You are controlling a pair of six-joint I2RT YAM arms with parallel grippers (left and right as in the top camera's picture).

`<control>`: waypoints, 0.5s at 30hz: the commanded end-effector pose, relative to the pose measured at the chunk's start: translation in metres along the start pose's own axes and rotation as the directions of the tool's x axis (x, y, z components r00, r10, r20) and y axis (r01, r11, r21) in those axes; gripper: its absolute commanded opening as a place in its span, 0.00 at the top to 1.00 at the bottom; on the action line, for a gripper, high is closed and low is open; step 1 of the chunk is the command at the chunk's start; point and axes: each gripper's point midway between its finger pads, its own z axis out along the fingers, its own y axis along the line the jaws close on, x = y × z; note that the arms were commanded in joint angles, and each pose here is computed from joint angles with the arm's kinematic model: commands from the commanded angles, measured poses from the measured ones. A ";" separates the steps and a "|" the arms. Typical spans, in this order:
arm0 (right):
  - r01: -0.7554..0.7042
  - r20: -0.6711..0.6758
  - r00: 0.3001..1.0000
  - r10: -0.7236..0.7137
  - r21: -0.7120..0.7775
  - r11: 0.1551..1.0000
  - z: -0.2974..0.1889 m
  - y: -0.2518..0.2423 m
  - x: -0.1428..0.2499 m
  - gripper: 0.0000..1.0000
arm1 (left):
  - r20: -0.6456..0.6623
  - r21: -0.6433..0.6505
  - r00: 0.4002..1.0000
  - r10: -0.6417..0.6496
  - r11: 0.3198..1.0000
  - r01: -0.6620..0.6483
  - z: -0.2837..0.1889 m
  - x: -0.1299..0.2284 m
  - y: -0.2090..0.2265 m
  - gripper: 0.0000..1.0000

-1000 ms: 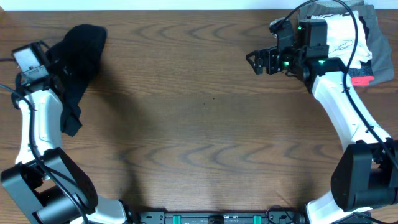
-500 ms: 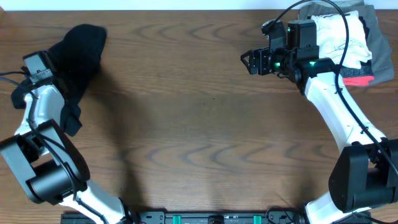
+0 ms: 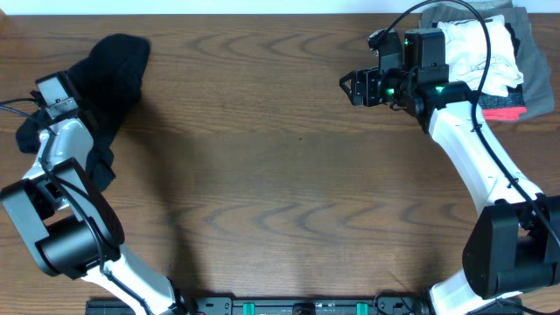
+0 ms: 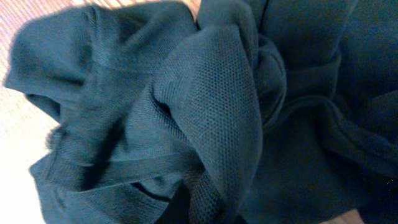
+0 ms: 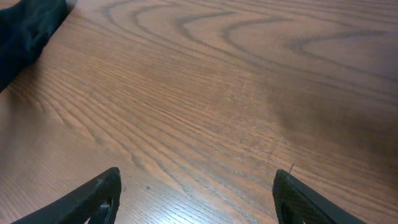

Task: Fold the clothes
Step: 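Move the left gripper to the black t-shirt and grasp it, then lift the black t-shirt with the left gripper, letting it hang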

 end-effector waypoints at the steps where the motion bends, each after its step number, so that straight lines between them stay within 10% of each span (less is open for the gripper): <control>1: -0.001 0.014 1.000 0.001 0.008 1.000 -0.001 0.002 -0.007 0.25 | 0.146 0.032 0.988 -0.042 0.999 0.038 -0.049 -0.049 -0.002 0.94; 15: -0.007 0.055 0.998 0.006 0.012 1.000 -0.004 0.002 -0.018 0.26 | 0.620 0.511 0.744 -0.248 0.847 -0.145 -0.346 -0.141 -0.068 0.94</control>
